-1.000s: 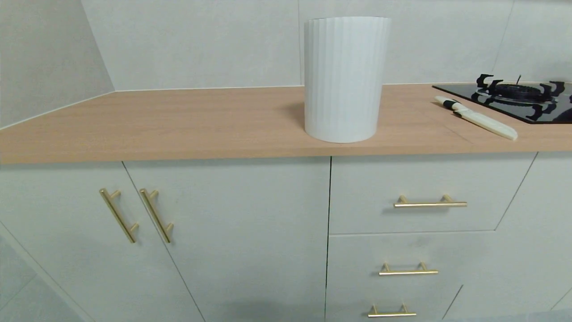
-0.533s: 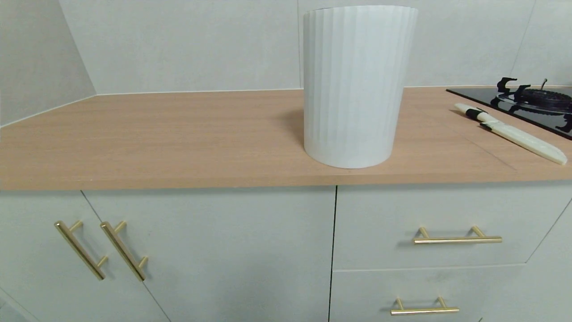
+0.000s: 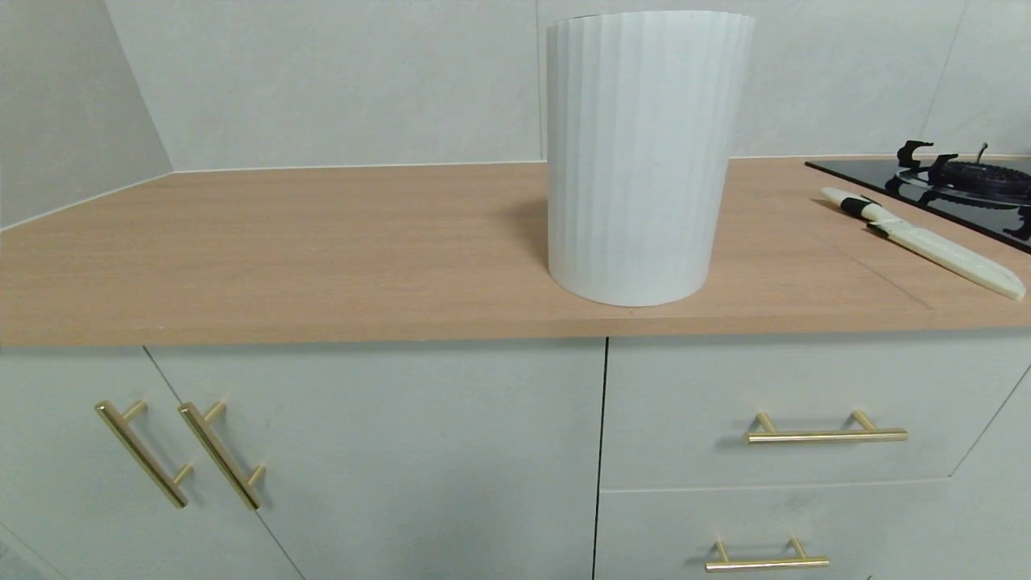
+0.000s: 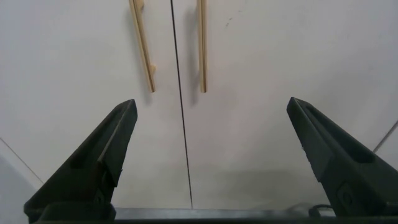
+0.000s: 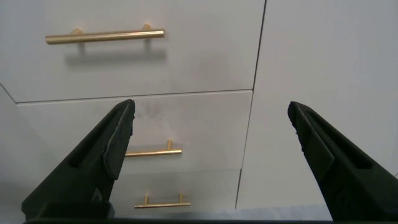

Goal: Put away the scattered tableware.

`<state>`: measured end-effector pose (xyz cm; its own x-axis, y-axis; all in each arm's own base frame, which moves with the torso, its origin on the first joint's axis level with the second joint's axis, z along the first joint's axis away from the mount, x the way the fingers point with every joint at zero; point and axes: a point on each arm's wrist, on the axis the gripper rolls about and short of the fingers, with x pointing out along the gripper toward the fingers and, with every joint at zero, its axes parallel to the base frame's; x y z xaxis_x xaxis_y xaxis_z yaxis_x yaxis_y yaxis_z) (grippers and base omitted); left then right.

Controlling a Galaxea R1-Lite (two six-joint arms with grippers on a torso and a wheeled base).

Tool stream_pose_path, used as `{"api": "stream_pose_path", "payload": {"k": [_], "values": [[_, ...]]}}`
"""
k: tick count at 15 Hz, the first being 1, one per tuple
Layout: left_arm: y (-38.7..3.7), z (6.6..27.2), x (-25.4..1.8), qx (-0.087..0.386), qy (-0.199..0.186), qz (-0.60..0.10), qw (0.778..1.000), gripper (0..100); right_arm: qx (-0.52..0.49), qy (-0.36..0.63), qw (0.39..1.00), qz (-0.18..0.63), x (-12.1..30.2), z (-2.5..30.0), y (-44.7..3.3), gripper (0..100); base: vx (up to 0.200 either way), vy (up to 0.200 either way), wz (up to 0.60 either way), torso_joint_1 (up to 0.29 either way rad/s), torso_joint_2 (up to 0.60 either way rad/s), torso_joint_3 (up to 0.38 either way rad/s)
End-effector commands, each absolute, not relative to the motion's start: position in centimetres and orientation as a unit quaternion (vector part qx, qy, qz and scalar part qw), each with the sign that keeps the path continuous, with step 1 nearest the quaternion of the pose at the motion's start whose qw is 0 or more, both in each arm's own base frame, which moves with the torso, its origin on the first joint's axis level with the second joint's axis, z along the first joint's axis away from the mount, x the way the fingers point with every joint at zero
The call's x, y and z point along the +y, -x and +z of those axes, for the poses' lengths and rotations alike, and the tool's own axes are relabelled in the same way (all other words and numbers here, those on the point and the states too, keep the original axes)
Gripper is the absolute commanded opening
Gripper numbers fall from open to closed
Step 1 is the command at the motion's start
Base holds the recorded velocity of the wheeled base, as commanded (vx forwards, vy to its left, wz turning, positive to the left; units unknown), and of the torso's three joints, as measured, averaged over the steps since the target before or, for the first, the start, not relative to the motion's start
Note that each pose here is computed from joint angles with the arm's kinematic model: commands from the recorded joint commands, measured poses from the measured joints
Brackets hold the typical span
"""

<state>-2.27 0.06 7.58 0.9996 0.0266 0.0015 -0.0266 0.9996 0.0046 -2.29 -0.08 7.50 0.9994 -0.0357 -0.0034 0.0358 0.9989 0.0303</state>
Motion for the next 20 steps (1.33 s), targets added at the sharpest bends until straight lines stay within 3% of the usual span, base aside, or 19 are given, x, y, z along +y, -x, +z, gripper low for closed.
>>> {"api": "stream_pose_path", "payload": {"k": [1, 6, 20], "values": [[2.27, 7.58, 0.06, -0.001, -0.002, 0.013, 1.0, 100, 0.002, -0.015, 1.0, -0.018, -0.08, 7.5, 2.28, 100, 0.0, -0.2, 0.0, 0.002, 0.0, 0.002], [2.26, 7.59, 0.06, 0.0, -0.001, 0.013, 1.0, 100, 0.002, -0.015, 1.0, -0.018, -0.08, 7.5, 2.28, 100, 0.0, -0.2, 0.0, 0.003, 0.0, 0.003], [2.27, 7.58, 0.06, -0.001, 0.001, 0.013, 1.0, 100, 0.002, -0.016, 1.0, -0.019, -0.09, 7.5, 2.28, 100, 0.0, 0.0, 0.0, 0.0, 0.0, 0.0]]}}
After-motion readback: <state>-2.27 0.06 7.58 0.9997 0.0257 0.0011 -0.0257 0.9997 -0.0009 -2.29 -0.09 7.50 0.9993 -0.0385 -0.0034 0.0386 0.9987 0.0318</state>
